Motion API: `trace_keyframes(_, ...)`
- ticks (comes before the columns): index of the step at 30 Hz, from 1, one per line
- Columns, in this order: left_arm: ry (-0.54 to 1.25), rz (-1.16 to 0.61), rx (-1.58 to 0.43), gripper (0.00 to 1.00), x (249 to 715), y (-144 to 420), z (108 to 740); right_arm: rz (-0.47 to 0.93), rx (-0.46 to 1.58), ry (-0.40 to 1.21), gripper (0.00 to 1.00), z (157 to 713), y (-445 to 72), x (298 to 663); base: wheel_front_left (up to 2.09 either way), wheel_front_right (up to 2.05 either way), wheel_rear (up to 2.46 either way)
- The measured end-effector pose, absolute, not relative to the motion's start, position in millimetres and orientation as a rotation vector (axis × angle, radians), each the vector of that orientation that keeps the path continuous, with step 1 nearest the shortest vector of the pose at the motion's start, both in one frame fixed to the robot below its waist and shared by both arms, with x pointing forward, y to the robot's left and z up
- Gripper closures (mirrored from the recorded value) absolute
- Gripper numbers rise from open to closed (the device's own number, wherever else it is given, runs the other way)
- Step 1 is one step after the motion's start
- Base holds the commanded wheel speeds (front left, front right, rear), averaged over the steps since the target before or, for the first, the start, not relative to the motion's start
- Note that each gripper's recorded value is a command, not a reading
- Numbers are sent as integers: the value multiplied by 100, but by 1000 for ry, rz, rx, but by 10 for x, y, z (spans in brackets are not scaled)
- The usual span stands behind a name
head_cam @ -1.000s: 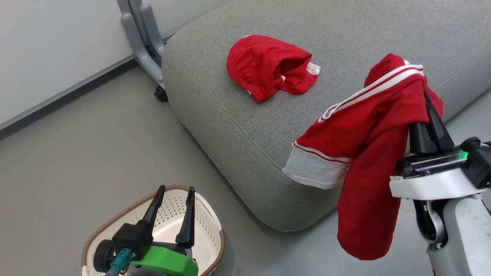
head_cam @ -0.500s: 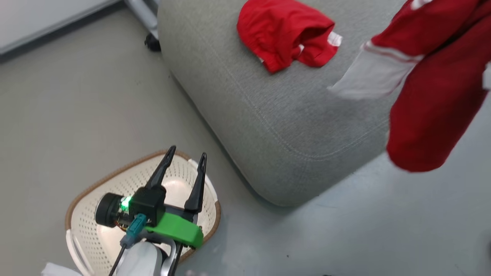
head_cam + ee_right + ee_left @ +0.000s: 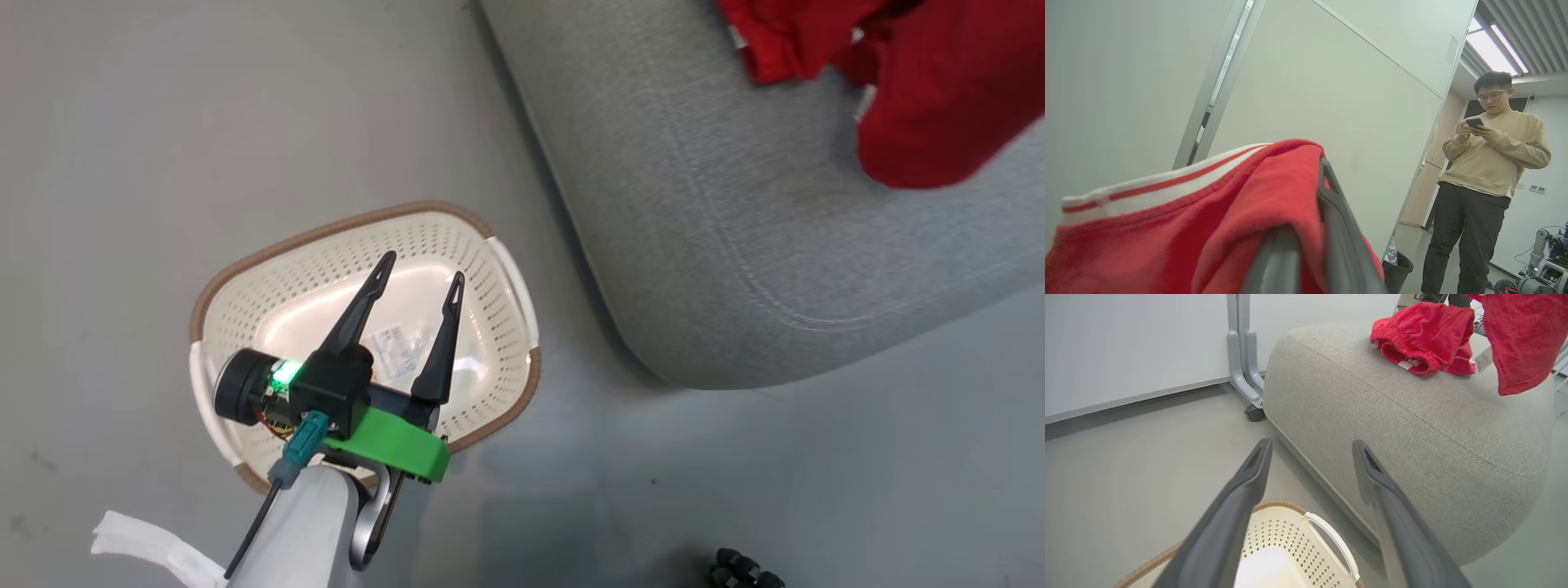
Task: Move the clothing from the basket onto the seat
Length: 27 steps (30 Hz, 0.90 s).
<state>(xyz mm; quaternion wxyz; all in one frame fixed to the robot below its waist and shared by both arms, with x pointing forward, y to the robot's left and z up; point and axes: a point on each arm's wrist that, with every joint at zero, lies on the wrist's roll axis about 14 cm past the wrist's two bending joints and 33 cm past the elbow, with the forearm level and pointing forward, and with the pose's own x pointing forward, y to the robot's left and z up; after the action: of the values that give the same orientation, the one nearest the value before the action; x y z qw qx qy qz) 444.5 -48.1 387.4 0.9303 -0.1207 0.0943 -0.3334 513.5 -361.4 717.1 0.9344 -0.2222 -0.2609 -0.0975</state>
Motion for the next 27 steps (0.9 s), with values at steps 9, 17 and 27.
trace_keyframes(9, 253, -583, -243, 0, 4495, -150, 3590, -155, -392, -307, 100, 6129, -3571, 5806, 0, 0, 0)
trace_keyframes(17, 322, -535, -231, 0, 4470, 11, 3286, -135, -343, -44, 100, 5014, -3558, 5983, 0, 0, 0)
trace_keyframes(27, 335, -546, -227, 0, 4459, -28, 3236, -87, -338, 198, 20, 4250, -3531, 5706, 0, 0, 0)
